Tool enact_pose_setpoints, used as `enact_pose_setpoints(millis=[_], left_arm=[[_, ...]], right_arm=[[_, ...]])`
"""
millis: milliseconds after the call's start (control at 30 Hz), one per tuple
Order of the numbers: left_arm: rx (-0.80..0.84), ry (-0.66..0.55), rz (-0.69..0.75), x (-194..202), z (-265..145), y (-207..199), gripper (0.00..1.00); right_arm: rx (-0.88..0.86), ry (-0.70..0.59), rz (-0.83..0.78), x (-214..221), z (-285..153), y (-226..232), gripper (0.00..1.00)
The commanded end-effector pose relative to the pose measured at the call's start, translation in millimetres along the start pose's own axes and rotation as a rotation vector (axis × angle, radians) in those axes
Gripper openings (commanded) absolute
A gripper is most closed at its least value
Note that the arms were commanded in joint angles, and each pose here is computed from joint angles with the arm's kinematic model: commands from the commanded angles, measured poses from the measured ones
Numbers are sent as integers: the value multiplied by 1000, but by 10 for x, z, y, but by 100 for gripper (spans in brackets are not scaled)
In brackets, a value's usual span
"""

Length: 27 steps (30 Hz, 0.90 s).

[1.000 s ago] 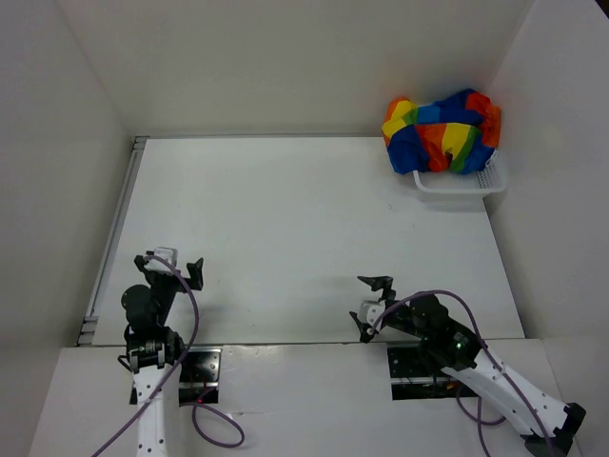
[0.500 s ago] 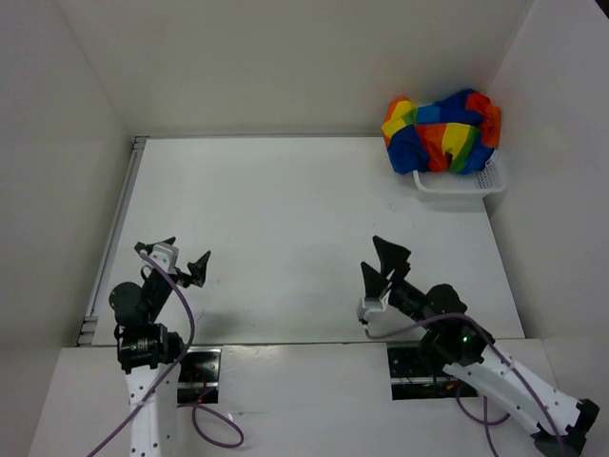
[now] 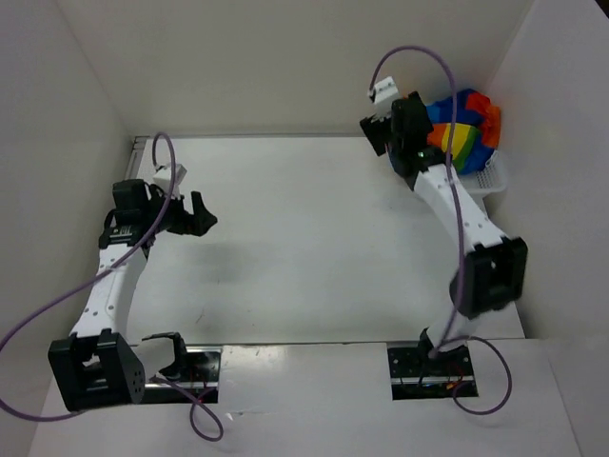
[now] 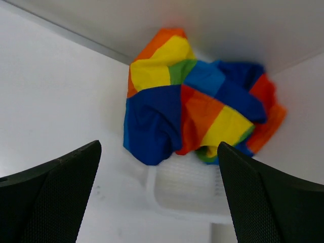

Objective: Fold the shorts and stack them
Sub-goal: Grab the shorts from the pile

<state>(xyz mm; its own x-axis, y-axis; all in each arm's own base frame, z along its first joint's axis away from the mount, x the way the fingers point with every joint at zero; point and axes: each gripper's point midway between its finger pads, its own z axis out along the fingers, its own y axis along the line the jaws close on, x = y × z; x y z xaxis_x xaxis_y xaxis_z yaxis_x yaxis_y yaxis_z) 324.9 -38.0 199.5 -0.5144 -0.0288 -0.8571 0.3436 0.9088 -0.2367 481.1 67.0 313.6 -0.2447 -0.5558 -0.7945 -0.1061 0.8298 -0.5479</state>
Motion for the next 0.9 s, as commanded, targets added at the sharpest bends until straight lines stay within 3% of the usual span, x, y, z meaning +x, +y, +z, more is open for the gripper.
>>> enact_pose_setpoints(millis=[0,100,233,400,433,467,500,567,600,633,700,867], left_arm=[[54,93,-46,201,-42,-168,100],[53,81,-38,171,-12,-148,100],[48,122,-71,319,19,-105,100],[19,157,-114,441,41,19,100],[18,150,-109,422,47,25,100],[9,151,-108,425,47,41,100],[9,151,-108,425,47,41,100],[10,166,-118,463,55,43,100],[10,166,-118,463,55,43,100],[10,166,-118,463,55,43,100],[11,174,-123,502,58,42,100],[1,167,-117,507,53,55,100]], right_arm=[[17,198,316,354,636,28,100],[80,154,413,207,1059,-355,100],[51,229,416,602,1551,-100,100],[42,283,441,938,1791,-37,99],[39,291,439,993,1849,6,91],[36,301,437,1044,1873,42,91],[70,309,432,1092,1897,6,77],[98,318,433,1175,1933,-45,65],[119,336,426,1236,1922,-59,52],[137,330,426,1229,1927,-93,46],[170,319,428,1175,1897,-186,40],[227,260,439,885,1757,-405,37]])
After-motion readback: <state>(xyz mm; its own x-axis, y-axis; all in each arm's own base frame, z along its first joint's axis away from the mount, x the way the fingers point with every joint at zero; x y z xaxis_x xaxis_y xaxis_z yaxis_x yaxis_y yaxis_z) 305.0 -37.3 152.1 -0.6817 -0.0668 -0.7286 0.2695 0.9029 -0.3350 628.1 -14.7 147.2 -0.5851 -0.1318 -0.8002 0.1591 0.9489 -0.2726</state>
